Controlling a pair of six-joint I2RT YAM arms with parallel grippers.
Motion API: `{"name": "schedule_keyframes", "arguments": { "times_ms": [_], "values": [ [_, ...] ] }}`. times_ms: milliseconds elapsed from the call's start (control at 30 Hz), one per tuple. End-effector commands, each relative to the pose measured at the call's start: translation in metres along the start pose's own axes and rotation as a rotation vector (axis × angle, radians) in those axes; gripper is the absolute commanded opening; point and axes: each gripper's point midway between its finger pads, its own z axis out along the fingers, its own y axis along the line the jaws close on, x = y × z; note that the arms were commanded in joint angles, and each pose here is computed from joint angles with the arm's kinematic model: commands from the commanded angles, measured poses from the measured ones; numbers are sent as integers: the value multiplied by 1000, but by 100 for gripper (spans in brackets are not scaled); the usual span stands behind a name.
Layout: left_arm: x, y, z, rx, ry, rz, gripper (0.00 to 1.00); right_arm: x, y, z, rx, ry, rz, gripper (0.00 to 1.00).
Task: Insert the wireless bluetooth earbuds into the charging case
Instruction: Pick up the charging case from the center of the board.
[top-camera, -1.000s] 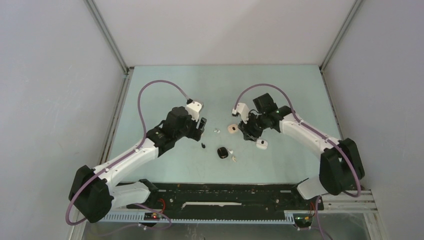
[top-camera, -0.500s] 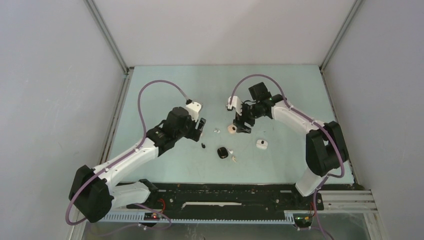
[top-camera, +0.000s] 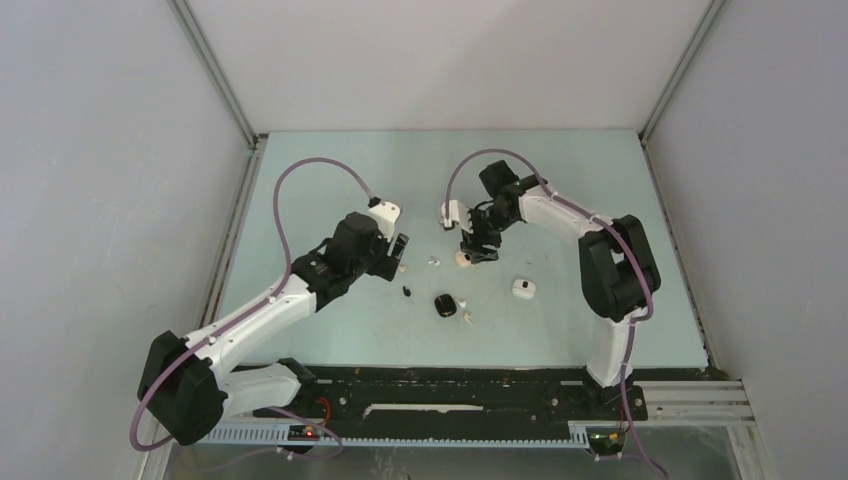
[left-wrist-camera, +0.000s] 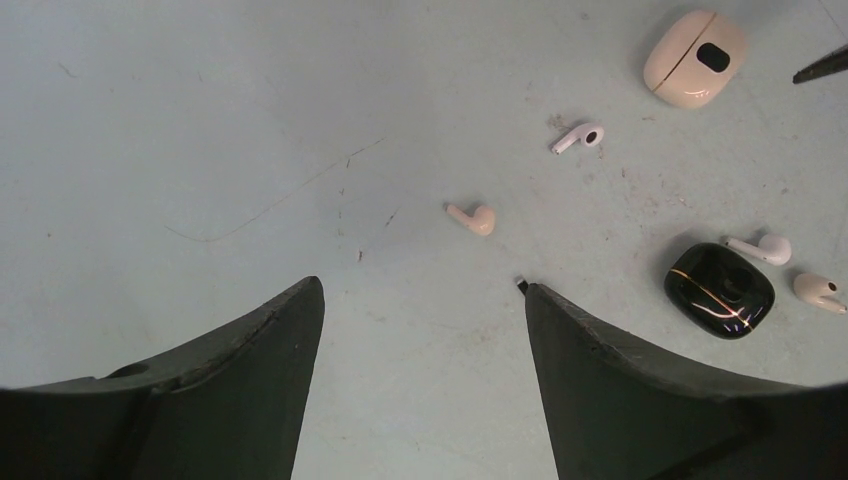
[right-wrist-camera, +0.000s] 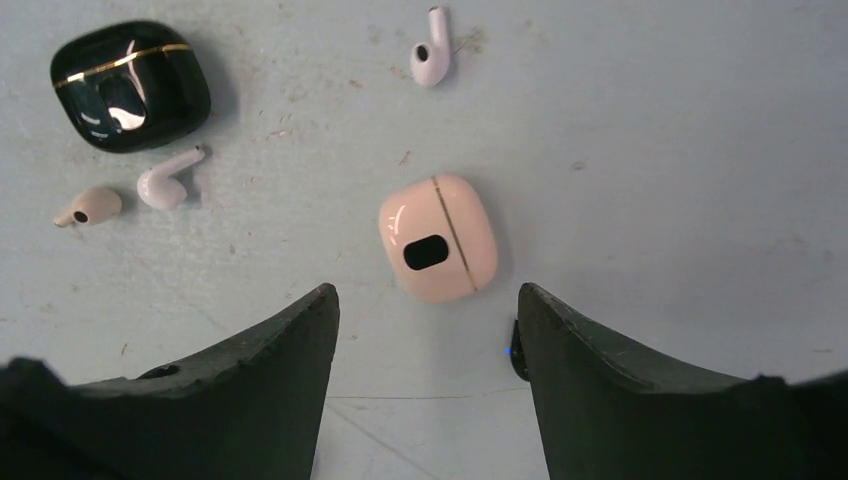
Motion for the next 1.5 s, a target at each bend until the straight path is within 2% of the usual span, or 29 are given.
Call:
{"name": "schedule_keyframes", "arguments": {
  "times_ms": [0, 367, 767, 833, 1000, 1133, 1300, 1467],
  "values": [
    [-20, 5, -5, -23, -50, 7, 81, 5, 7, 9, -60, 49, -52, 70],
    [-19, 5, -5, -24, -45, 8, 81, 10, 2, 30, -62, 89, -50, 69],
    [-22, 5, -8, -23, -59, 5, 81, 20, -2, 44, -27, 178, -49, 61],
    [-23, 6, -9, -23, -62, 4, 81, 23, -1, 46, -28, 191, -45, 58],
    [-24, 5, -10, -21, -66, 3, 81, 24, -6, 42, 19, 189, -4, 40],
    [-25, 2, -8, -5, -67, -11, 81, -2, -7, 13, 103, 119, 42, 29],
    [-34, -17, -7, 83, -59, -100, 81, -54, 9, -53, 218, -27, 98, 27],
    [-78, -70, -31, 396, -165, -300, 80, -84, 42, -94, 263, -171, 115, 27]
  ]
}}
